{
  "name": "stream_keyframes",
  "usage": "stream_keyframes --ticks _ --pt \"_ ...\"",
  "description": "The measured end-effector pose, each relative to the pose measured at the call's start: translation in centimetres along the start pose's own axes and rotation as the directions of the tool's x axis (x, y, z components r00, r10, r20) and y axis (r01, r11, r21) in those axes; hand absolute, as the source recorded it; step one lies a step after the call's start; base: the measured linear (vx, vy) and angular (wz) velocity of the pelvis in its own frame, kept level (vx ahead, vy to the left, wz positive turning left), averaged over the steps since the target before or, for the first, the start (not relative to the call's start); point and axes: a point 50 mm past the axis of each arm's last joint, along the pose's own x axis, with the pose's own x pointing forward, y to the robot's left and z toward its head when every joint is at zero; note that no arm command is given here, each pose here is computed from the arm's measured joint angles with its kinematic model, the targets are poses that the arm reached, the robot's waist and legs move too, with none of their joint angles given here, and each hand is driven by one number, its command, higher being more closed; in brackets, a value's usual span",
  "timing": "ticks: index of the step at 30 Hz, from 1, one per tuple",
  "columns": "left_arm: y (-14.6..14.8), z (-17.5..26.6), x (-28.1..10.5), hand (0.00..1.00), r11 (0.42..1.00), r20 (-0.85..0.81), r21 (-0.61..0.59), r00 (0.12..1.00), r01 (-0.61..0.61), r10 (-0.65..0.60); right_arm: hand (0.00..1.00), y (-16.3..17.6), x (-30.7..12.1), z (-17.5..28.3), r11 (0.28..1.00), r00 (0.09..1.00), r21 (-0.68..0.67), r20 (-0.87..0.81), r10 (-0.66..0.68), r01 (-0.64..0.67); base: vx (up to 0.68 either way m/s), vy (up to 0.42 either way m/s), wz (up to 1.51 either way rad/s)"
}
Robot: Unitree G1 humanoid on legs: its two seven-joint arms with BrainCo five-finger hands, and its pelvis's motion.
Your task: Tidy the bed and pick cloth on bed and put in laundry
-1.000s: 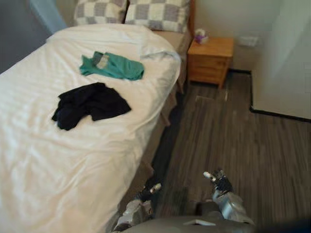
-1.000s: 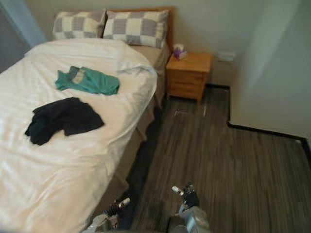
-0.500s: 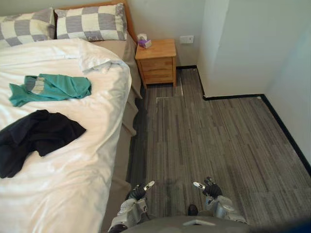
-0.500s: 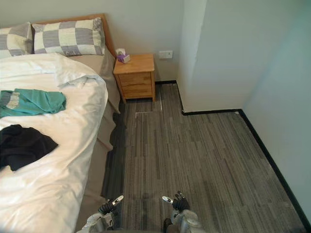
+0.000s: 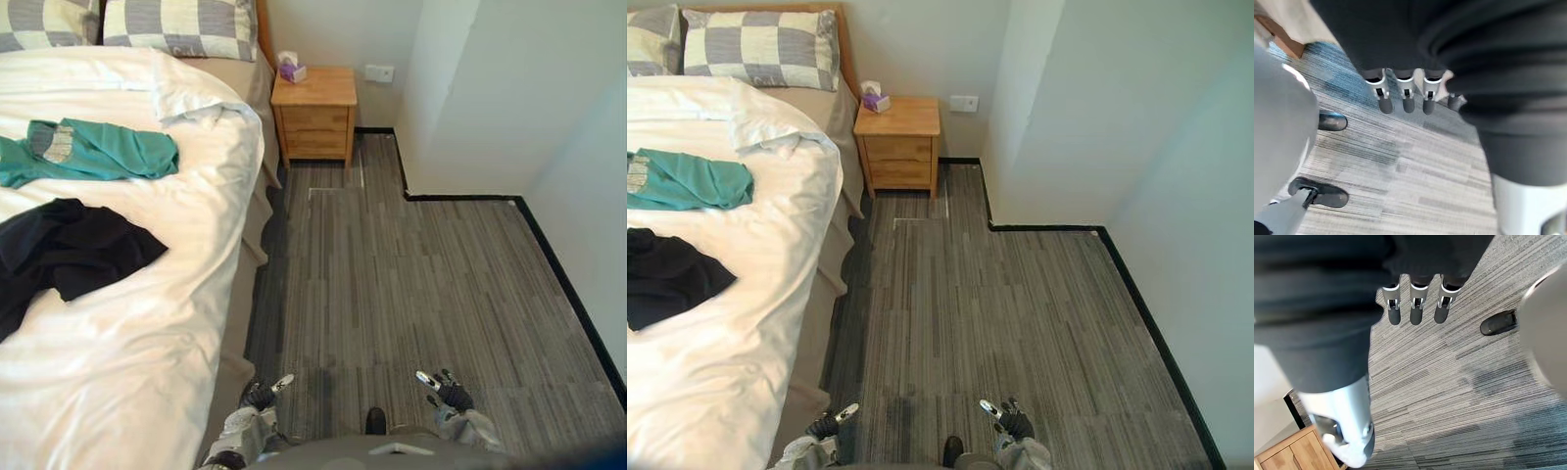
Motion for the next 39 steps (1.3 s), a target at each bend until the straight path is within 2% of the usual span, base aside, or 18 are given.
stream_keyframes --ticks 4,9,19,24,29,31,34,39 --pt "2.2 -0.6 -0.7 0.0 0.995 0.058 -0.081 0.996 -0.058 0.063 0.0 -0.4 -0.9 -0.6 0.996 0.997 -0.051 0.028 0.071 -0.07 0.06 -0.038 -0.34" --pt "1.5 0.3 -0.9 0.0 0.995 0.125 -0.096 0.992 -0.015 0.027 0.0 0.0 -1.1 0.4 0.978 0.984 -0.146 0.07 0.163 -0.152 0.12 -0.033 -0.17" --pt "0.3 0.1 -1.1 0.0 0.995 0.136 -0.088 0.99 0.039 -0.027 0.0 1.0 -1.0 0.7 0.96 0.97 -0.186 0.078 0.228 -0.211 0.26 0.167 -0.46" --pt "0.7 1.2 -1.1 0.0 0.997 0.187 -0.057 0.982 0.046 -0.034 0.0 2.7 -1.0 -0.2 0.937 0.956 -0.22 0.045 0.289 -0.273 0.33 0.195 -0.36" --pt "0.7 1.0 -1.0 0.0 0.998 0.166 -0.016 0.985 0.059 -0.055 0.0 1.5 -1.0 -0.2 0.96 0.973 -0.184 0.051 0.225 -0.212 0.3 0.143 0.0" --pt "0.6 0.5 -1.0 0.0 0.995 0.141 0.067 0.987 0.069 -0.078 0.0 0.1 -1.0 0.0 0.977 0.986 -0.151 0.052 0.161 -0.151 0.22 0.1 0.24" --pt "1.4 0.3 -0.9 0.0 0.993 0.123 0.106 0.99 0.058 -0.071 0.0 -0.7 -1.1 0.4 0.986 0.99 -0.119 0.071 0.124 -0.115 0.3 0.052 0.35" --pt "0.0 0.0 -0.7 0.0 0.99 0.1 0.11 0.99 0.083 -0.094 0.0 -0.6 -1.1 1.4 0.989 0.982 -0.088 0.139 0.128 -0.117 0.34 -0.104 0.41"
